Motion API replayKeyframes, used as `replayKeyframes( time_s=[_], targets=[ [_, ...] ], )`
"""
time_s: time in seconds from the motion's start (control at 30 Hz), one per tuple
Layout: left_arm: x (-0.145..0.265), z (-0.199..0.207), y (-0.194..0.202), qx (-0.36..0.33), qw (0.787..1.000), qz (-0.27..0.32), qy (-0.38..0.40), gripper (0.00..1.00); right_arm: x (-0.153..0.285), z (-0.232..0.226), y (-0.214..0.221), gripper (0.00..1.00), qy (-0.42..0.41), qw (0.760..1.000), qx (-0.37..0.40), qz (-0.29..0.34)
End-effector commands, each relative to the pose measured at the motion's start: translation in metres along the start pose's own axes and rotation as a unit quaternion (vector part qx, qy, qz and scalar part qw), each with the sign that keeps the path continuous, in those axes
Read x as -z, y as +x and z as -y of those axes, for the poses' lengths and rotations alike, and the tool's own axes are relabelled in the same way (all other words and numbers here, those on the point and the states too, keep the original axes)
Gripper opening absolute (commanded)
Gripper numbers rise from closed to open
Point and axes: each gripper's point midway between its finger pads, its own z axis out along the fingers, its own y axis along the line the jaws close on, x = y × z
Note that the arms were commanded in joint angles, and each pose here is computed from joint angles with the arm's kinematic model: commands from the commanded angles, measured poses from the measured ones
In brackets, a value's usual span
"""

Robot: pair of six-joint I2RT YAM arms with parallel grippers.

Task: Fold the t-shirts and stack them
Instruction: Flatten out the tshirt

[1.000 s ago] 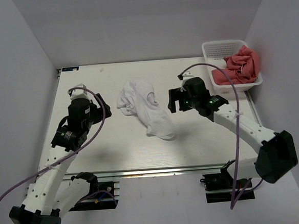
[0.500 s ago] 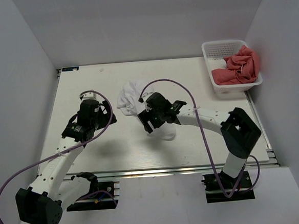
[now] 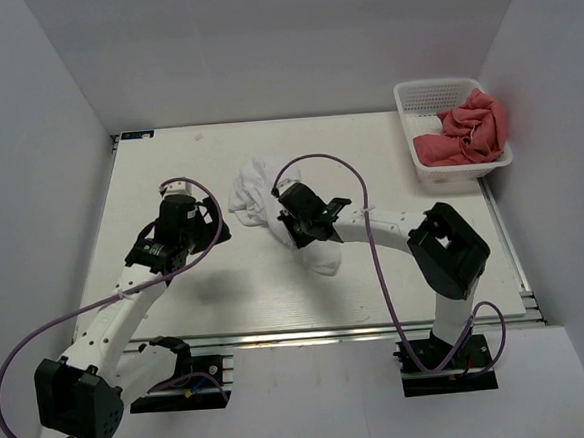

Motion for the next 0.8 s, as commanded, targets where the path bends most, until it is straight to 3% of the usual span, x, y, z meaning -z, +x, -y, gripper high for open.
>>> replayKeyframes(
  time_s=[0.0,0.2,0.27,0.63,0.77],
  targets=[
    [-0.010,0.008,-0.001,0.004,1.000,0.004,0.021,1.00,0.044,0.010,-0.064,0.00,0.016,0.992,-0.044,0.117],
    [-0.043,0.016,0.001,-0.020,1.000,-0.014,0.016,1.00,0.090,0.058,-0.105,0.00,0.047,0.975,-0.112,0.187],
    [-0.060,0.019,0.010,-0.035,0.998,-0.043,0.015,0.98,0.098,0.060,-0.118,0.00,0.029,0.972,-0.119,0.199],
    [-0.132,0.070,-0.010,-0.084,0.991,-0.058,0.085,0.90,0.105,0.106,-0.131,0.00,0.012,0.970,-0.150,0.193],
    [-0.162,0.070,0.005,-0.087,0.989,-0.102,0.070,0.79,0.107,0.121,-0.136,0.00,0.004,0.970,-0.153,0.191]
  ],
)
